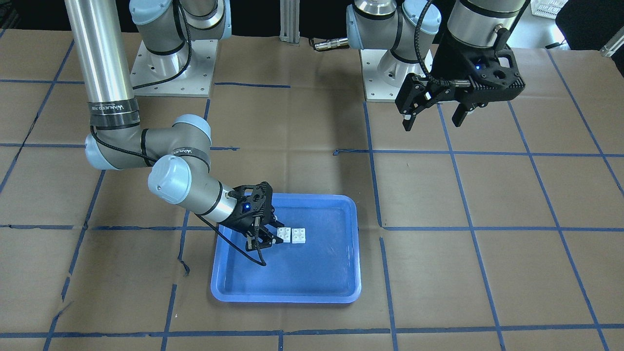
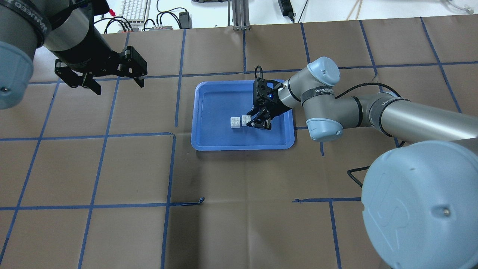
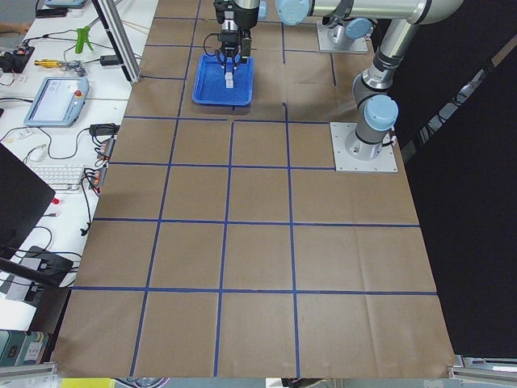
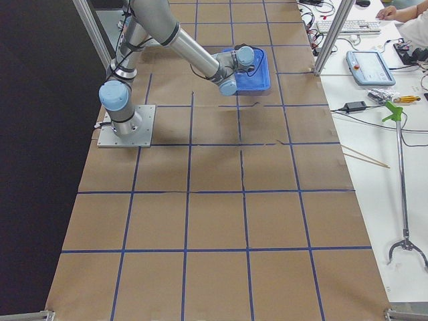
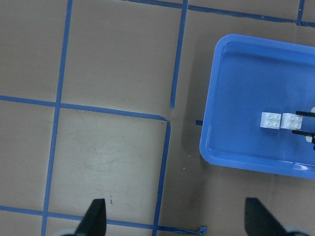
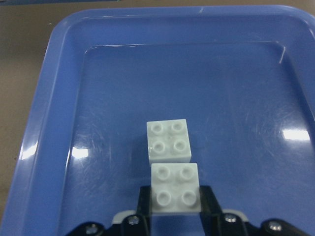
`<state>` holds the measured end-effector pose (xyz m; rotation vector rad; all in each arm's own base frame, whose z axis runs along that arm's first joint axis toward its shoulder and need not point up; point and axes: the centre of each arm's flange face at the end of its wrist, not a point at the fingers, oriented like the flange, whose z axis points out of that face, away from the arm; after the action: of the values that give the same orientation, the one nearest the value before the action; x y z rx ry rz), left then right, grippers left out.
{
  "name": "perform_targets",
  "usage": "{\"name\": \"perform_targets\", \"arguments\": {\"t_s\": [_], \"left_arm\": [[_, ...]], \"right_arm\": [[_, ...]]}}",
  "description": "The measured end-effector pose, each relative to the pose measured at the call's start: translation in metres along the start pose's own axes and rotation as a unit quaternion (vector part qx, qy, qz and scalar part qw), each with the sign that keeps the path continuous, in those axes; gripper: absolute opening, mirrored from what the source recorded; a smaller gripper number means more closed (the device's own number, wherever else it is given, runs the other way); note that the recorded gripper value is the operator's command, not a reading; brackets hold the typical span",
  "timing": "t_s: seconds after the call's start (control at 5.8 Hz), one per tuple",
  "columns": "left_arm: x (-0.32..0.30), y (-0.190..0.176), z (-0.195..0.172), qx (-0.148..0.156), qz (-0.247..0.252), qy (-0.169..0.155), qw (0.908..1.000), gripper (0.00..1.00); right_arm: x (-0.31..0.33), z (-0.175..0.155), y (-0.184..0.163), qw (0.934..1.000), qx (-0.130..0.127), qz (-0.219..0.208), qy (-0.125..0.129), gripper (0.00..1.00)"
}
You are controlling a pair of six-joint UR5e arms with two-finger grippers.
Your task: Assemble white blocks and place on blue tray
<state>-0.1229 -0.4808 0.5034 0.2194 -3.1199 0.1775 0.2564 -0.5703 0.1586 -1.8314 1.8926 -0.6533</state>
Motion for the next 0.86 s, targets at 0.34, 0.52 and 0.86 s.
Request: {"name": "perform_targets", "arguments": {"t_s": [0.34, 0.52, 0.86], "left_arm": [[0.0001, -0.0028, 0.0037, -0.002, -0.002, 0.001, 1.0, 0.99], [0.0006, -0.0046, 0.0059, -0.003, -0.003, 0.001, 1.0, 0.99], [0.0019, -0.0062, 0.0096, -0.005, -0.004, 0.001, 1.0, 0.99]], "right_arm": [[0.0008, 0.0069, 0.0009, 1.0, 0.001, 0.001, 0.003, 0.31], [0.0011, 0.0074, 0.001, 1.0, 0.001, 0.002, 0.004, 0.31], [0.0005, 0.0079, 0.0012, 1.0, 0.001, 0.004, 0.003, 0.31]]}}
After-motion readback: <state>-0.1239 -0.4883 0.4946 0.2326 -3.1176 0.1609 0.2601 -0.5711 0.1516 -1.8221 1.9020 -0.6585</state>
